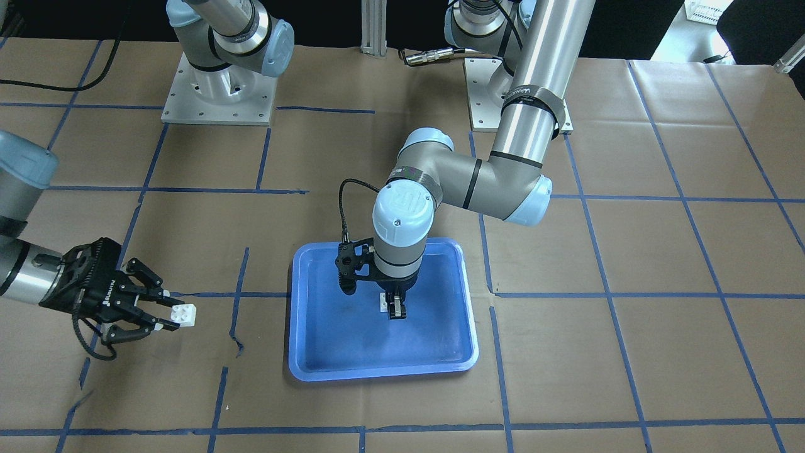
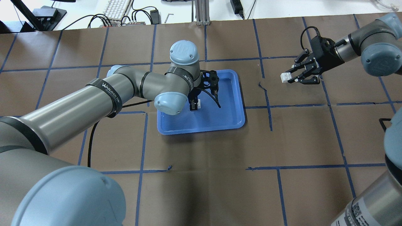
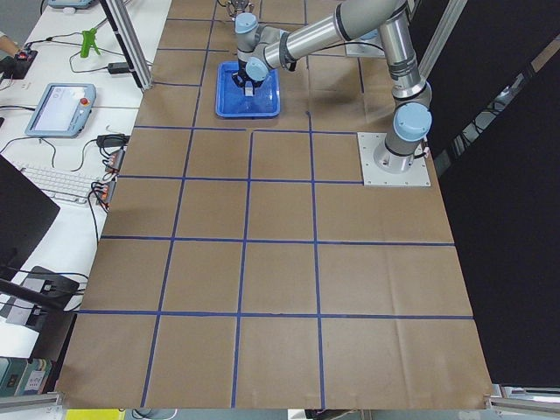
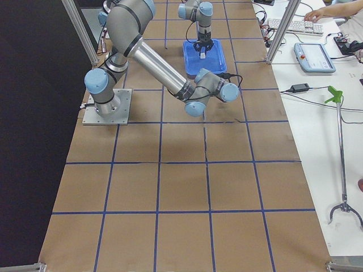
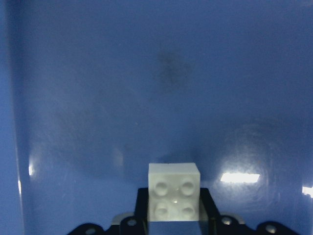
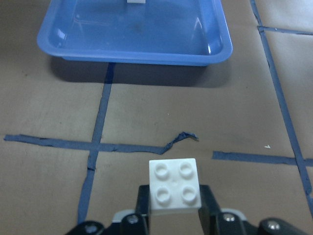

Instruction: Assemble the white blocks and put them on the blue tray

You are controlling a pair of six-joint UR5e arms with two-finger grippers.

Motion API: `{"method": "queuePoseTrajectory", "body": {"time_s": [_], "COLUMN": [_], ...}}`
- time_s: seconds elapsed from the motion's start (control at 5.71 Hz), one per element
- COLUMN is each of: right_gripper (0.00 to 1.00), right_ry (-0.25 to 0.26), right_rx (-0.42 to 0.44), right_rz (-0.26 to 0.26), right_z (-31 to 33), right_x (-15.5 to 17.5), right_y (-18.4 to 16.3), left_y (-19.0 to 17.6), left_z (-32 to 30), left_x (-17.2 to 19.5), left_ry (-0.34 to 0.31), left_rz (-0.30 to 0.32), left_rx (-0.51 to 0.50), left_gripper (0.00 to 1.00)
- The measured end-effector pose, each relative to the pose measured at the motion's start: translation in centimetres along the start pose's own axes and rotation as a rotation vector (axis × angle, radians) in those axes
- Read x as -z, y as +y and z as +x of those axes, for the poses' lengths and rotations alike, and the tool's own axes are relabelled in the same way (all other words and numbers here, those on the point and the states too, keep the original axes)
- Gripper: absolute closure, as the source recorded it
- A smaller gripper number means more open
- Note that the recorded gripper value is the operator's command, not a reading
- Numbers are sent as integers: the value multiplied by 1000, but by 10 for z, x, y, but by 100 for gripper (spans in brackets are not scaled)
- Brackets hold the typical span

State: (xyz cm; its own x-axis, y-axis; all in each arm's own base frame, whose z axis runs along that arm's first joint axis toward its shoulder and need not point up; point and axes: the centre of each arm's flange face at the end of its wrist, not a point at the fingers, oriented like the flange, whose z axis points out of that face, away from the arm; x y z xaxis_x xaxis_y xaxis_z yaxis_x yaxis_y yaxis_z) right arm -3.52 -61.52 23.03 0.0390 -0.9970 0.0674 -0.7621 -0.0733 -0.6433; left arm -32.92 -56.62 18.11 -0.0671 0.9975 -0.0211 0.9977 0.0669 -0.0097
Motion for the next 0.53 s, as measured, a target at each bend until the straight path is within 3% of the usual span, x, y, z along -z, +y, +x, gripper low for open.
{"method": "queuePoseTrajectory", "body": {"time_s": [0.35,0.53], "right_gripper": [76,76], "right_ry": [41,64], "right_rx": [-63,-76], "right_rz": [15,9], "right_z": [-26,-34], "right_x": [-24,-46], "right_y": [-38,-57], "left_y": [3,15], "left_z": [0,1], "left_x": [26,65], "left_ry": [-26,-19], "left_rz": [3,-4], "left_rx": [5,22], "left_gripper": [1,1]}}
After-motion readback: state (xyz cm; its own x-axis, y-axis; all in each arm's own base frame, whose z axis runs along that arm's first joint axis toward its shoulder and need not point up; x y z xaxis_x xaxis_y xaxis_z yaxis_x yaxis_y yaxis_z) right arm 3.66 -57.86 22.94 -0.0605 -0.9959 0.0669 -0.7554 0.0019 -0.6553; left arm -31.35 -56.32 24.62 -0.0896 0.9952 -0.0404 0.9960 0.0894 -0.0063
